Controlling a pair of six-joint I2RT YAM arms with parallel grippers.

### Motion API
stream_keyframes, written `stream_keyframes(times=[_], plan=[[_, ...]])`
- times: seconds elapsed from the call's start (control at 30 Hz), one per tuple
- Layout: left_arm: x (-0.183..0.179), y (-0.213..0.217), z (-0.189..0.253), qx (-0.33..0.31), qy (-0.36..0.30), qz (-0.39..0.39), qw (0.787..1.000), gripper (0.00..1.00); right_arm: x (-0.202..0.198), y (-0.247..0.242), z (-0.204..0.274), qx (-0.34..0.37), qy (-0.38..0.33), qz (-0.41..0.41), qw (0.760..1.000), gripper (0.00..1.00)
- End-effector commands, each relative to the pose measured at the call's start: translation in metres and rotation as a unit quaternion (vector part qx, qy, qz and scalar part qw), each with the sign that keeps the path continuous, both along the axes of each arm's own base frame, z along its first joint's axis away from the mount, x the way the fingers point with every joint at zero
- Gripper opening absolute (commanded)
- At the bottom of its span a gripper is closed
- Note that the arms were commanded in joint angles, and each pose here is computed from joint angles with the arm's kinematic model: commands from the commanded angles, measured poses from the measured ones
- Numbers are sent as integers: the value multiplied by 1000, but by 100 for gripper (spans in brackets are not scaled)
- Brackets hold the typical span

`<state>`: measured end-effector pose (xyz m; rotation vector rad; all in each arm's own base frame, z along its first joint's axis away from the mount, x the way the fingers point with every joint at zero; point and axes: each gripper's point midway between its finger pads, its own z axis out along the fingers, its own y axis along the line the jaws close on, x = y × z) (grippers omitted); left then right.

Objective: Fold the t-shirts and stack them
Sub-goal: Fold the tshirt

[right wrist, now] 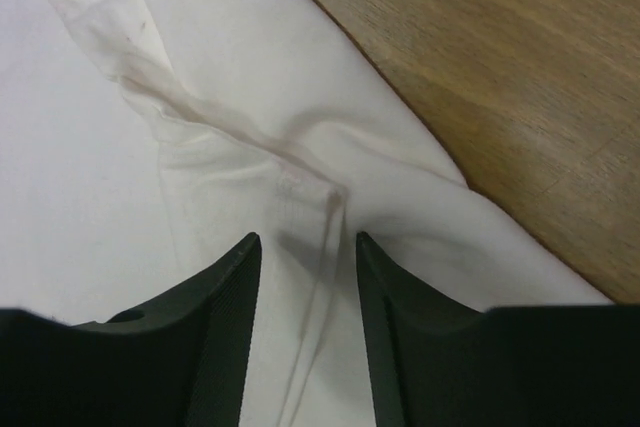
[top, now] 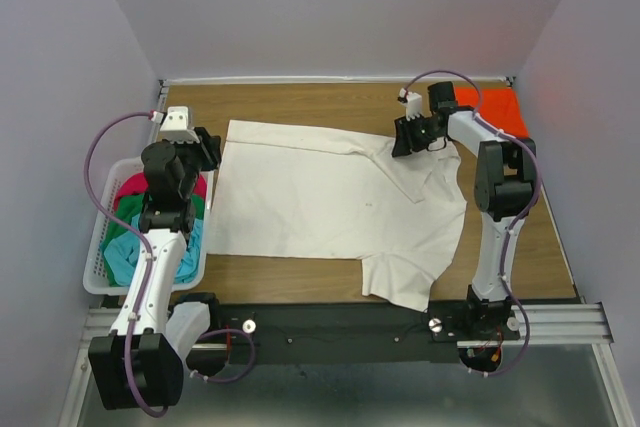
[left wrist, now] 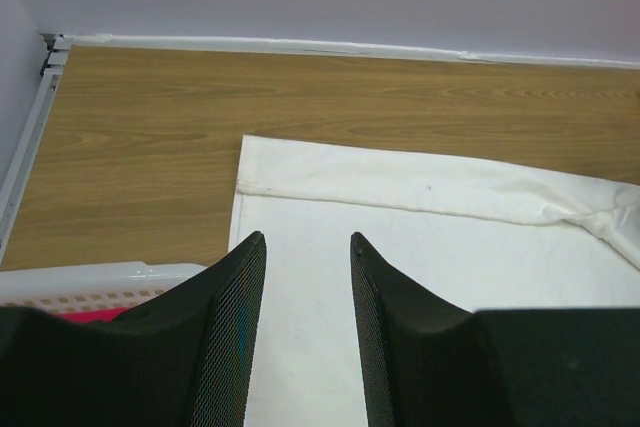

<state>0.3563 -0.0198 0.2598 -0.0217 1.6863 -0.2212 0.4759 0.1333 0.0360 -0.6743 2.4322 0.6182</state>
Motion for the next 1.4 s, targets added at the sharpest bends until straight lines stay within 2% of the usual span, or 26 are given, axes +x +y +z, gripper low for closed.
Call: stream_keyframes(times=[0.0,0.37,0.4,0.53,0.77,1.03,1.17,1.2,1.3,1.37], plan=[[1,-5,7,2,-8,-17,1000,47,-14,7,-5,3,28,6,1000,45],[-1,-6,8,0,-11,-19,1000,47,-27,8,-1,-3,32,8,999,24],[-1,-6,9,-1,-12,-20,1000,47,-26,7,3,-5,27,7,1000,18],[-1,-7,10,-2,-14,-21,1000,47,-29,10,9,-14,19,14,1000,5],[-1,-7,10,-1,-14,-22,1000,47,-41,33,21,-23,-2,52,998,1],[-1,-7,11,0,-15,-22,1000,47,-92,77,19,-38,2,141,989,4],[-1,-8,10,-2,-14,-25,1000,47,-126,97,12,-55,12,204,977,19],[-1,-8,11,-2,-16,-25,1000,47,-130,102,14,-50,11,213,976,25],[-1,-8,10,-1,-15,-25,1000,47,-130,110,32,-34,-4,223,974,37],[-2,-8,11,-1,-17,-25,1000,47,-122,112,53,-32,-32,221,974,41]])
